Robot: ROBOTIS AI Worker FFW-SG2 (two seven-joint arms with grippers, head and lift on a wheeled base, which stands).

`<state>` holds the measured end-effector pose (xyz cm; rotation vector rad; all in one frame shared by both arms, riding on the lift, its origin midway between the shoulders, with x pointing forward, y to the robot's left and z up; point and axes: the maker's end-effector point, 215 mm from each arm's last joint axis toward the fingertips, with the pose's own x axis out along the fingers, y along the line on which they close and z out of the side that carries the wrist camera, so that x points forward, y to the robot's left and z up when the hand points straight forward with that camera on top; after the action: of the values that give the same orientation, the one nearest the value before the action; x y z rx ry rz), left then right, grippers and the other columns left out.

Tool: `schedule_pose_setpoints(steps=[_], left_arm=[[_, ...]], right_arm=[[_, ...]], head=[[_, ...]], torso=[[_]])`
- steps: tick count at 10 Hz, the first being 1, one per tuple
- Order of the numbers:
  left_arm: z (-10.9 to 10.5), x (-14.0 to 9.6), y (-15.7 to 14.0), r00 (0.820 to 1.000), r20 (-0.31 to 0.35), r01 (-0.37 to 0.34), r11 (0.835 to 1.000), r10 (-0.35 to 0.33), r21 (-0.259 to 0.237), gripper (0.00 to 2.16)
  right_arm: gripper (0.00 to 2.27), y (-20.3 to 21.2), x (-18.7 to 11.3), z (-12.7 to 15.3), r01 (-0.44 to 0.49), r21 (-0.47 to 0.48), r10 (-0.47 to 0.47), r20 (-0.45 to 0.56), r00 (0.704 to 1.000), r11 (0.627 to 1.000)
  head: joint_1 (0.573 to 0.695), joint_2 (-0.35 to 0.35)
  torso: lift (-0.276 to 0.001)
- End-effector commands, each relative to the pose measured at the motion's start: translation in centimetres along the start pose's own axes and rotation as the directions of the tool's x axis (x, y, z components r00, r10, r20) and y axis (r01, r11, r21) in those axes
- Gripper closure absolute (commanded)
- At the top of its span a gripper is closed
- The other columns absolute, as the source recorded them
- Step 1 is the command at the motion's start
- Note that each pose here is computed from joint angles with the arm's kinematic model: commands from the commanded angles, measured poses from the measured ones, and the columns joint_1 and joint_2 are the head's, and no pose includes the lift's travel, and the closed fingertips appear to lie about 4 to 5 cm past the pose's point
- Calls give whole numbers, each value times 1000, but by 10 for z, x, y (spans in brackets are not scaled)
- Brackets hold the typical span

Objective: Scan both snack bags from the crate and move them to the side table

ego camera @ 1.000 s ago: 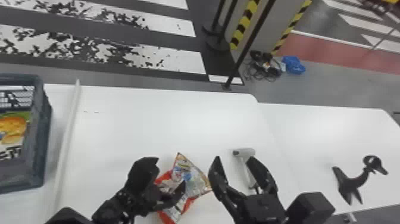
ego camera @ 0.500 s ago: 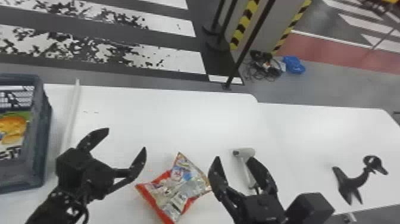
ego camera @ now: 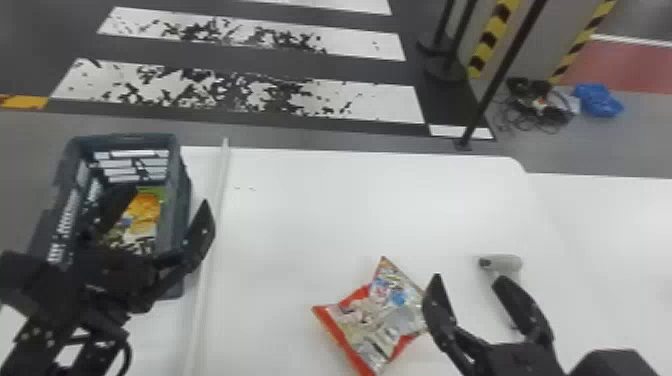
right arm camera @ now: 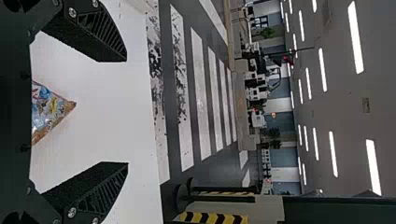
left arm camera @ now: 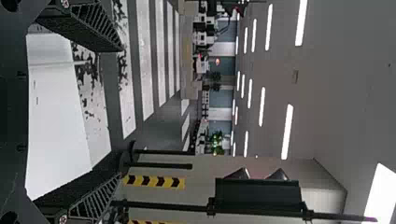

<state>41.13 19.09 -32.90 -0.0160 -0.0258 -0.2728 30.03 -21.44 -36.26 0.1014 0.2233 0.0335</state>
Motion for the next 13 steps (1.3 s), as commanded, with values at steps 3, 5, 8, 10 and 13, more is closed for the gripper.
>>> schedule_pose_setpoints(steps=[3,5,8,10,13], left_arm=[[49,-45,58,982,154,-110,994,108,4,56],[58,-58,87,976,162,-150,989,149,-5,56],[56,-69,115,973,138,-187,982,188,-20,56],[54,-74,120,974,130,-185,983,186,-24,56],[46,-73,115,979,109,-168,985,171,-29,60]], right_arm=[[171,6,22,-25,-52,-18,52,-16,999,998],[184,3,34,-36,-46,-25,45,-22,999,999],[161,8,45,-55,-45,-23,44,-43,998,999],[1015,34,51,-101,-157,-6,153,-190,970,988],[2243,58,52,-123,-248,6,240,-270,933,969]], head=[[695,27],[695,95],[695,173],[695,211],[695,282]], torso=[[-29],[-29],[-29],[-29],[-29]])
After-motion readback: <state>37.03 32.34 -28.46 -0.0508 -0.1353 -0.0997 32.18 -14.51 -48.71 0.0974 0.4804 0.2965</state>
